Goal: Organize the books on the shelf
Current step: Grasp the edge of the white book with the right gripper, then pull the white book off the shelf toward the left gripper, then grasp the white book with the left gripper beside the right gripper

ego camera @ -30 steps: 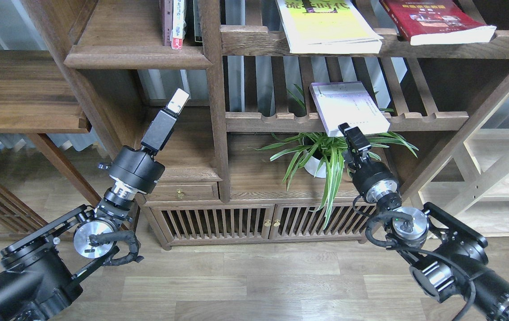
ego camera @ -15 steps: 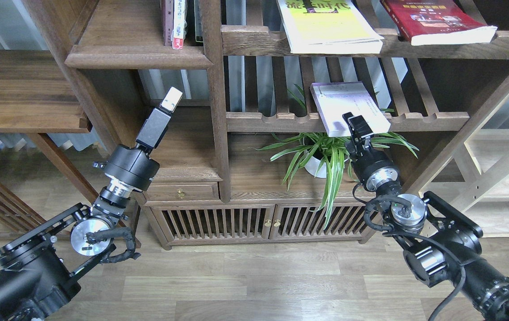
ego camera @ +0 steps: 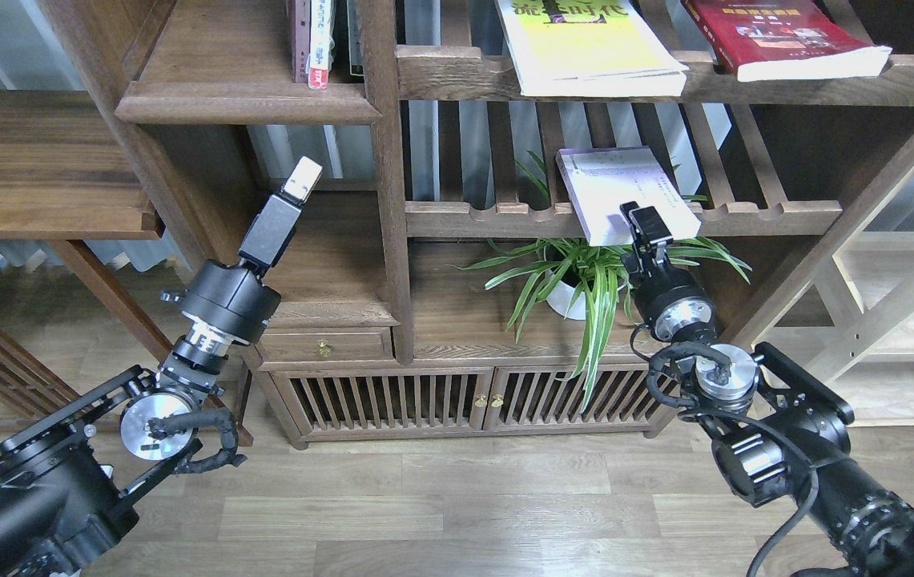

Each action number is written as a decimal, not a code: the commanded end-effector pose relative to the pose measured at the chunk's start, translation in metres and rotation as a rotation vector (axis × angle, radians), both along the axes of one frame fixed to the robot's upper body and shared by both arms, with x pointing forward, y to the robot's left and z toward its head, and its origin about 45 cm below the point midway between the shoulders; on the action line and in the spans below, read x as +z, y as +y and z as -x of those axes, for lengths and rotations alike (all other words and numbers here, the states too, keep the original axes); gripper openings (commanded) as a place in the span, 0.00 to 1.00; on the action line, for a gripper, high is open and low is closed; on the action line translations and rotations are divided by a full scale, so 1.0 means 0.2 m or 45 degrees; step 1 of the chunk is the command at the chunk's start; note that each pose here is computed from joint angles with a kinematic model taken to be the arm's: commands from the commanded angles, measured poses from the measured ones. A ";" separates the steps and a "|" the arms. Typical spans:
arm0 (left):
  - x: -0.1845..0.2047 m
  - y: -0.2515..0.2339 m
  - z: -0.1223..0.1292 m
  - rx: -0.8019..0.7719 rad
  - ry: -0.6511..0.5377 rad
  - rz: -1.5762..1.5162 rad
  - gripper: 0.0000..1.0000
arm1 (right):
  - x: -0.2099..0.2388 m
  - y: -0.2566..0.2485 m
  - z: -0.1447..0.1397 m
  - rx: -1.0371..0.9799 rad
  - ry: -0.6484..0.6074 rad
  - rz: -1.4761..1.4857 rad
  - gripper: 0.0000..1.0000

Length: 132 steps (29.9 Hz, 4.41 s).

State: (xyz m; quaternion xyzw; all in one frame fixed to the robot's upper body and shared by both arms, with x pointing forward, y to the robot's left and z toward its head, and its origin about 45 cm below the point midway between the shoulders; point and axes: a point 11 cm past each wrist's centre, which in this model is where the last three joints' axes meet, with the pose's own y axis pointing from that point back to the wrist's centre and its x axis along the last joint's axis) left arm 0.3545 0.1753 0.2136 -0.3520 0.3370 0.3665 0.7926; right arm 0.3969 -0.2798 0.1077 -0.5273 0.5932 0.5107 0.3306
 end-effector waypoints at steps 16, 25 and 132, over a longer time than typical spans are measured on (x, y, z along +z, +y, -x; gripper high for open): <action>0.01 -0.01 0.00 -0.005 -0.003 0.006 0.99 | 0.05 0.05 -0.13 -0.017 0.021 0.033 0.95; 0.01 -0.01 0.00 -0.007 -0.005 0.005 0.99 | 0.03 0.02 -0.13 -0.037 0.041 0.053 0.86; -0.40 -0.22 0.39 -0.264 0.518 0.136 0.99 | 0.03 1.05 0.70 0.724 -0.300 -0.492 0.04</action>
